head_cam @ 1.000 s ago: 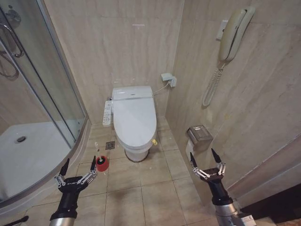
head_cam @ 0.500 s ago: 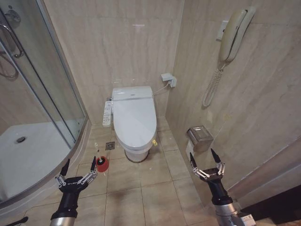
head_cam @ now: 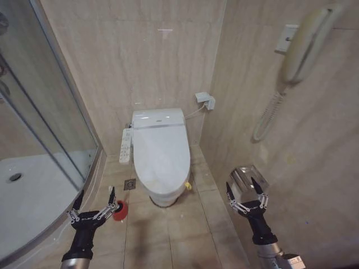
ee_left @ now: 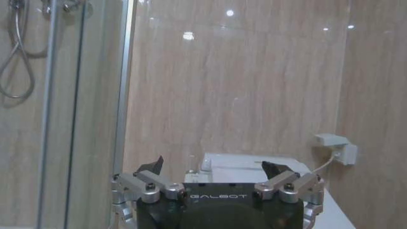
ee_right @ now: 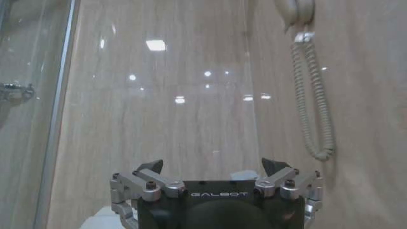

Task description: Open the toilet lid, clean the toilet bowl with a toilet brush, close the toilet lid, and flush.

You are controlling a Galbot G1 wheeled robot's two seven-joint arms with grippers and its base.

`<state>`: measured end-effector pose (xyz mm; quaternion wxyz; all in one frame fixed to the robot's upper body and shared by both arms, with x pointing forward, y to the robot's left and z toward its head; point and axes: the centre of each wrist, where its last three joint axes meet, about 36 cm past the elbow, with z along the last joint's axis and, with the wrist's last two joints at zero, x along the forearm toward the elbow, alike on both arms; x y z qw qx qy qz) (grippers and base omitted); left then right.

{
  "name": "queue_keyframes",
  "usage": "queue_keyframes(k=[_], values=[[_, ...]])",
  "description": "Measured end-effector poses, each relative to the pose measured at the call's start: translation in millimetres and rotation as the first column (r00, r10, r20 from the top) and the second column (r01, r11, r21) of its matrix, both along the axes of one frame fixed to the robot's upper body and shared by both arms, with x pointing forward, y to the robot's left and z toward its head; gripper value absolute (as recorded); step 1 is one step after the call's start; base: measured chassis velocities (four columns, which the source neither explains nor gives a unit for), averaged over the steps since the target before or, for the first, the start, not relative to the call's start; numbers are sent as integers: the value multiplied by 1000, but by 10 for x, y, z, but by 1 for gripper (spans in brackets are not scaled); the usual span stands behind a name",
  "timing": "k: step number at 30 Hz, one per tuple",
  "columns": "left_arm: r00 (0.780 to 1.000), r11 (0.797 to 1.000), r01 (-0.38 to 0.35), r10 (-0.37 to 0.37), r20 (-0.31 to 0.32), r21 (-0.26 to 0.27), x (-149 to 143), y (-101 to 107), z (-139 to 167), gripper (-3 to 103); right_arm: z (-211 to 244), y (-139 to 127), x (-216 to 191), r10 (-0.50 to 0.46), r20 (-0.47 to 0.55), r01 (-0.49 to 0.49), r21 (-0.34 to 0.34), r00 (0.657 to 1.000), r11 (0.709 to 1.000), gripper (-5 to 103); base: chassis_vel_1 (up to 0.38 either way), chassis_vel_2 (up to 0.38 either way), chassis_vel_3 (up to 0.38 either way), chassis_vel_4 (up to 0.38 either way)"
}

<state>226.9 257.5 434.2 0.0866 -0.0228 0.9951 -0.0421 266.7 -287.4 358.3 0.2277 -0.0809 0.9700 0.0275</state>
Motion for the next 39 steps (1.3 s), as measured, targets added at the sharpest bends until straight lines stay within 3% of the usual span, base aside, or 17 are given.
queue_keyframes(k=[8,24,29,39], values=[[1000,1000,0,0,-4,-3,9,-6,-38,100,35,20,4,7,27,-7,16,1000,1000,100,-267,269,242,-264],[1000,1000,-3,3,-2,-6,5,-15,-42,100,27,58,-69,33,57,-34,20,998,999,100,-10,1,-4,21],[1000,1000,-5,5,1,-6,5,-21,-44,100,-32,149,-209,81,53,-81,-15,995,997,100,0,0,0,0],[1000,1000,-12,12,-4,-3,28,5,-147,100,-539,172,-468,150,-86,-160,-121,985,980,100,0,0,0,0]])
